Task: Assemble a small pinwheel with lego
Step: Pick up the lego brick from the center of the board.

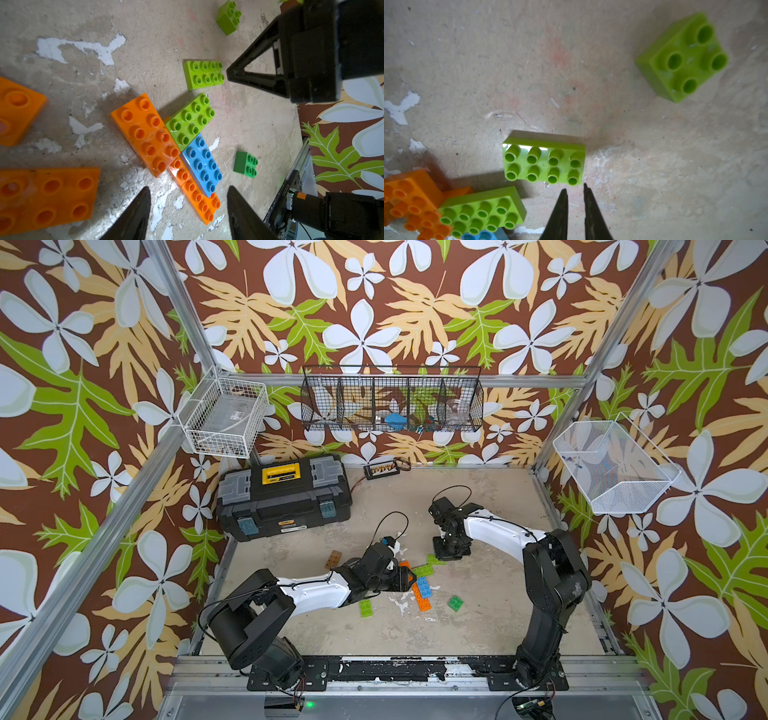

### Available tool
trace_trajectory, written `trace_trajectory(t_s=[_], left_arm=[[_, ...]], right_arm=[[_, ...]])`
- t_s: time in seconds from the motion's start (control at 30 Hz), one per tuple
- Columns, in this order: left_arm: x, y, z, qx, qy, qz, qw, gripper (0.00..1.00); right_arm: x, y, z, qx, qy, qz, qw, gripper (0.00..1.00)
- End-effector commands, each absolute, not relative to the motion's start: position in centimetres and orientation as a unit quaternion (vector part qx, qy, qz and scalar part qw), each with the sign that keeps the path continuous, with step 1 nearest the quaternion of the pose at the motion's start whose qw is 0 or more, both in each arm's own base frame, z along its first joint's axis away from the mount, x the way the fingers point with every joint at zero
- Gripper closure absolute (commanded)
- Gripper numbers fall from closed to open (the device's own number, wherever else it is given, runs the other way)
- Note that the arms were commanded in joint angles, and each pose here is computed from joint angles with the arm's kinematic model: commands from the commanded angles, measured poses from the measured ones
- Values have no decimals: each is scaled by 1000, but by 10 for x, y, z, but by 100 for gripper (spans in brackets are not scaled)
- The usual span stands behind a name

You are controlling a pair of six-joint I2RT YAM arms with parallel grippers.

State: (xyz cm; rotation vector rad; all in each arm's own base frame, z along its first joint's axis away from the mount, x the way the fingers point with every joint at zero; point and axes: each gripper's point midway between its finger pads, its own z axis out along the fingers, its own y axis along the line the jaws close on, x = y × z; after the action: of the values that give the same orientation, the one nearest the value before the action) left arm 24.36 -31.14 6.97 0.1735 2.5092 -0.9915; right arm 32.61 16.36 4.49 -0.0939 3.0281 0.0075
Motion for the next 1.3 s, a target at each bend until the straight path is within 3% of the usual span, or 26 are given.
trace_trajectory(t_s=[0.0, 0.7, 1.27], left_arm=[[244, -310, 73, 71, 905, -353, 226, 40], [245, -309, 75, 71, 906, -348, 230, 40], [242, -305, 74, 67, 906, -349, 231, 40]], right_arm=[[329, 159, 47, -33, 998, -4, 54, 82], [323, 159, 23, -31, 999, 17, 21, 81], [323, 164, 50, -19, 997, 43, 53, 82]])
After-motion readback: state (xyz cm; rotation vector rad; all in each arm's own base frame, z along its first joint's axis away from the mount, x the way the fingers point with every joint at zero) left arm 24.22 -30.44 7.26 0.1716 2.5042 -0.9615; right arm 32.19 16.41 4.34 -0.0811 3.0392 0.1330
